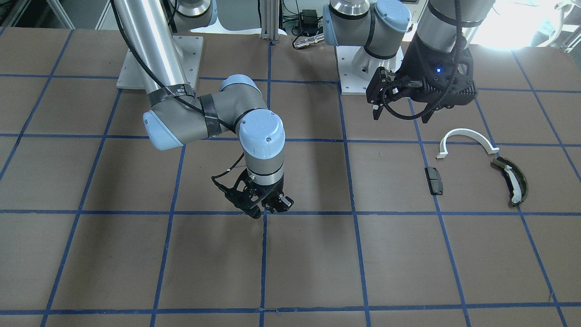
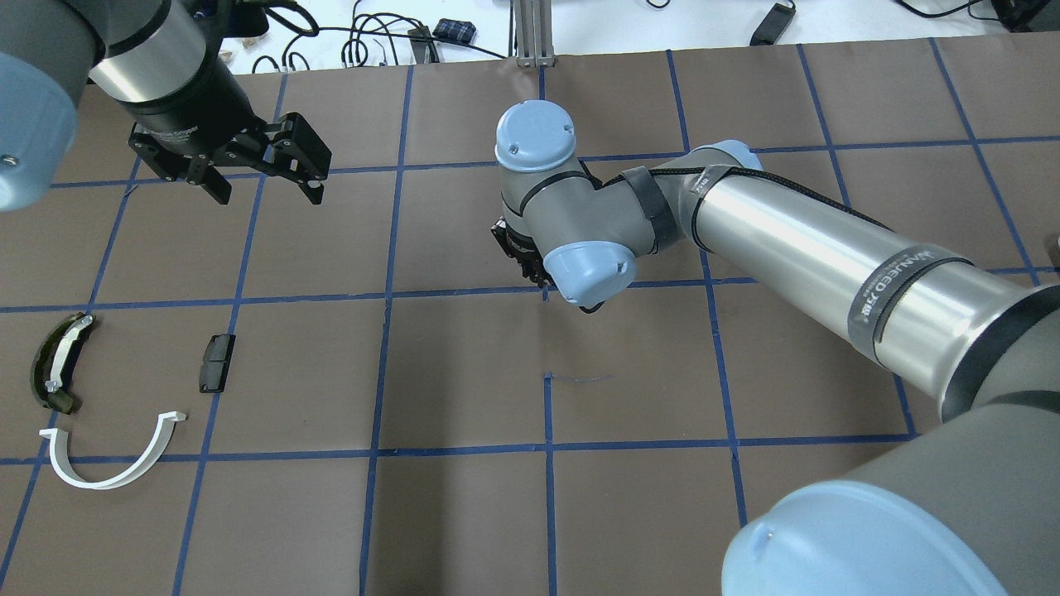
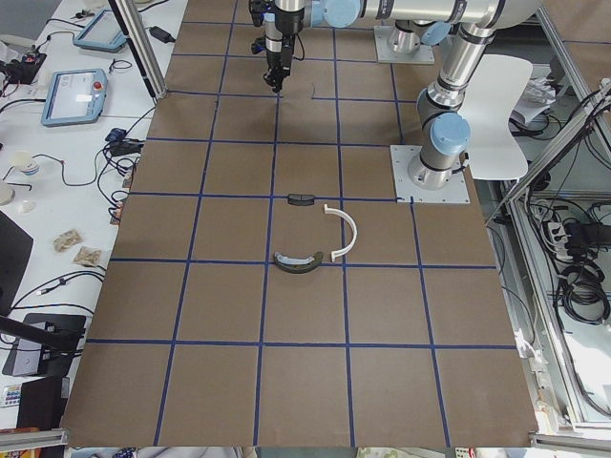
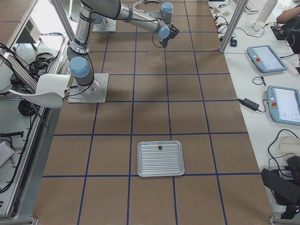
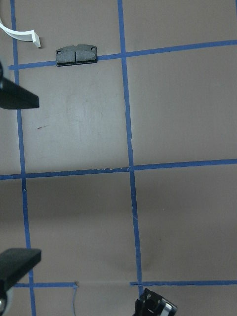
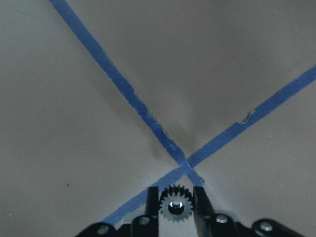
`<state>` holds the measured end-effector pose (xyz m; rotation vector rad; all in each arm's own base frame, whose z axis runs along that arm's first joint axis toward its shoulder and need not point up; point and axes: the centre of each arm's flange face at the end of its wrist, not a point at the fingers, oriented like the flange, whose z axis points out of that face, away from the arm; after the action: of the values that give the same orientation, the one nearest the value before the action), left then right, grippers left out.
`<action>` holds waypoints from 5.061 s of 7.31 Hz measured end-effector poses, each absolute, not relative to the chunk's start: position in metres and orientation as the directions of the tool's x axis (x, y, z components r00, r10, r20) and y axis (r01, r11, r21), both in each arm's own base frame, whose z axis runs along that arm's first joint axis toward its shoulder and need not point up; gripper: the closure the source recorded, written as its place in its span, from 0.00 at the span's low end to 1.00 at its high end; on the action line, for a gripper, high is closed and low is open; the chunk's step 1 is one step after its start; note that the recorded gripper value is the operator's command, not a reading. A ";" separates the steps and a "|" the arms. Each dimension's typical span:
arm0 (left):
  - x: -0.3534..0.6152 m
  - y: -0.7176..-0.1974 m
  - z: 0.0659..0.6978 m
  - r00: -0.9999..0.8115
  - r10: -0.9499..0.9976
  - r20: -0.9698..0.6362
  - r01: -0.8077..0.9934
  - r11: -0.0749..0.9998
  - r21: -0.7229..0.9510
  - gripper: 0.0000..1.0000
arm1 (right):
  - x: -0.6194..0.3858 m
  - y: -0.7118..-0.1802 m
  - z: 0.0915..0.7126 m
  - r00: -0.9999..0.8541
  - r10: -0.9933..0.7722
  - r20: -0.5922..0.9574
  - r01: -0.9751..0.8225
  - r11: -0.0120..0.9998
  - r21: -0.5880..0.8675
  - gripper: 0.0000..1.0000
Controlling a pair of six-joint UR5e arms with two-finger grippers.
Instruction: Place bearing gear from tray to pile
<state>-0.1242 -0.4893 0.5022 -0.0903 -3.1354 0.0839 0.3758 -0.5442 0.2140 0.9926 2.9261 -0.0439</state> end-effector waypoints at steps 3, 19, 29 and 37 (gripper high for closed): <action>-0.124 -0.489 0.502 -0.998 0.058 0.002 0.057 0.997 -0.053 0.00 | 0.363 -0.554 0.217 -0.806 0.591 -0.035 0.592 0.804 -0.058 0.00; -0.374 -0.569 0.199 -0.999 0.017 0.028 0.017 1.000 0.007 0.00 | -0.444 -0.490 0.207 -0.781 -0.625 0.000 -0.625 0.781 -0.006 0.00; -0.367 -0.559 0.172 -1.000 0.006 0.017 0.006 1.000 0.011 0.56 | -0.447 -0.491 0.179 -0.513 -0.858 0.002 -0.857 0.512 -0.058 0.84; -0.311 -0.584 0.199 -0.996 0.019 -0.082 0.019 1.000 -0.002 1.00 | -0.290 -0.521 0.326 -0.896 -0.417 -0.150 -0.421 0.907 -0.008 0.83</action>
<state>-0.3113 -0.5839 0.1995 -0.0303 -3.2235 0.0046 -0.2902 -0.5208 0.3255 -0.6458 2.9215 0.0365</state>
